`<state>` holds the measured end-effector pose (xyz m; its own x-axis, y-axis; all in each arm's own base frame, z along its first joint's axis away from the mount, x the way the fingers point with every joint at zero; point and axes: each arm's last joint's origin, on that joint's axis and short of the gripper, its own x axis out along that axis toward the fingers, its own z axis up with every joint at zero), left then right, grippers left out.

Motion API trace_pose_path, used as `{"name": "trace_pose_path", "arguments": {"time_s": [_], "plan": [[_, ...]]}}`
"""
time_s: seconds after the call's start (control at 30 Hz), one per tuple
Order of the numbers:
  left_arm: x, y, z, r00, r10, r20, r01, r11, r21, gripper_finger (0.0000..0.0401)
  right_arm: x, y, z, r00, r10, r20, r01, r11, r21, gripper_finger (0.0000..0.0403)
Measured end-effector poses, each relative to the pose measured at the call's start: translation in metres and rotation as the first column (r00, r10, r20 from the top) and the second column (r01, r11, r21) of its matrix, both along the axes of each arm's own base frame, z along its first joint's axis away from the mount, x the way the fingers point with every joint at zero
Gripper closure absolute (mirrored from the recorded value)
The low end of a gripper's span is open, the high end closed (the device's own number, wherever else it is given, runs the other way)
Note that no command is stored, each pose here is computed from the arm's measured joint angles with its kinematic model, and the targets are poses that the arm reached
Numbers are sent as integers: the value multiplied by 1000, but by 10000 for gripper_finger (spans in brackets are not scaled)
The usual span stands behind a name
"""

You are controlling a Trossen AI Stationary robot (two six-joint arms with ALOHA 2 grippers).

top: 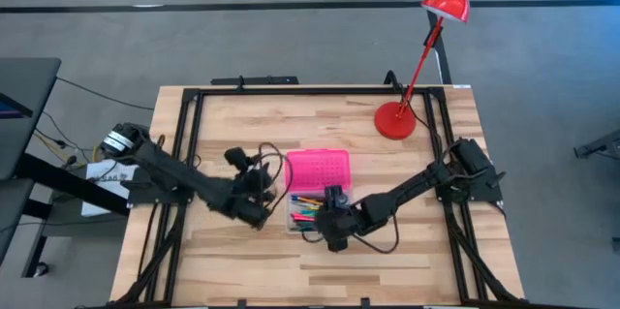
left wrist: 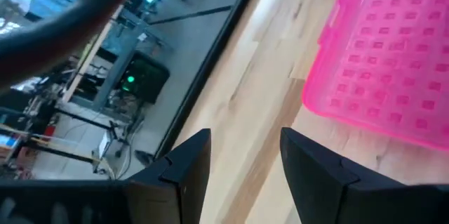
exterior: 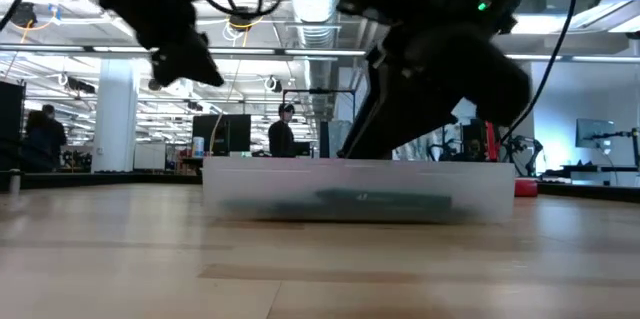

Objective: Pick & place school supplies into a supply box
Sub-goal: Close the pink supply box

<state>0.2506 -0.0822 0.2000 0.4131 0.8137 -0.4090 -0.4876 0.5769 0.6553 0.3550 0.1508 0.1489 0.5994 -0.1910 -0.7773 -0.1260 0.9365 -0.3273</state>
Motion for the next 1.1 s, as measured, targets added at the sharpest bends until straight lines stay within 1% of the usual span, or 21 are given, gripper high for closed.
{"name": "trace_pose_path", "arguments": {"time_s": [0.13,0.23,0.27,0.37,0.43,0.57,0.7,0.73,0.8,0.87,1.0,1.07,1.1], "plan": [[19,16,4,998,-45,-54,44,999,-27,234,-4,16,7,999,-13,43,16,999,-48,286],[38,32,7,986,-143,-83,134,986,-97,234,-7,30,13,996,-18,86,23,998,-60,286],[45,38,10,979,-191,-73,181,975,-130,234,-8,36,16,995,-15,103,21,998,-58,286],[64,64,17,938,-348,5,339,911,-236,234,-14,53,19,988,-6,152,11,1000,-28,286],[70,83,21,919,-391,50,389,879,-276,234,-21,63,19,987,-7,160,7,1000,-1,286],[72,122,25,908,-405,107,415,840,-348,234,-33,82,15,987,10,162,-15,999,29,286],[67,152,23,898,-414,147,435,793,-426,234,-39,98,12,980,20,200,-35,997,73,286],[67,158,21,897,-415,154,438,785,-437,234,-43,100,10,980,25,196,-39,997,66,286],[64,170,19,904,-397,158,424,783,-455,234,-44,104,4,978,11,209,-29,996,85,286],[66,180,16,909,-379,176,417,790,-449,234,-45,104,-4,979,-18,205,-3,995,99,286],[66,194,5,913,-365,180,405,775,-486,234,-45,104,-26,983,-69,171,51,993,110,286],[67,201,-4,919,-355,168,390,767,-510,234,-45,104,-32,983,-86,161,68,991,115,286],[68,204,-10,925,-348,156,376,766,-522,234,-44,105,-33,981,-103,164,82,988,133,286]]}}
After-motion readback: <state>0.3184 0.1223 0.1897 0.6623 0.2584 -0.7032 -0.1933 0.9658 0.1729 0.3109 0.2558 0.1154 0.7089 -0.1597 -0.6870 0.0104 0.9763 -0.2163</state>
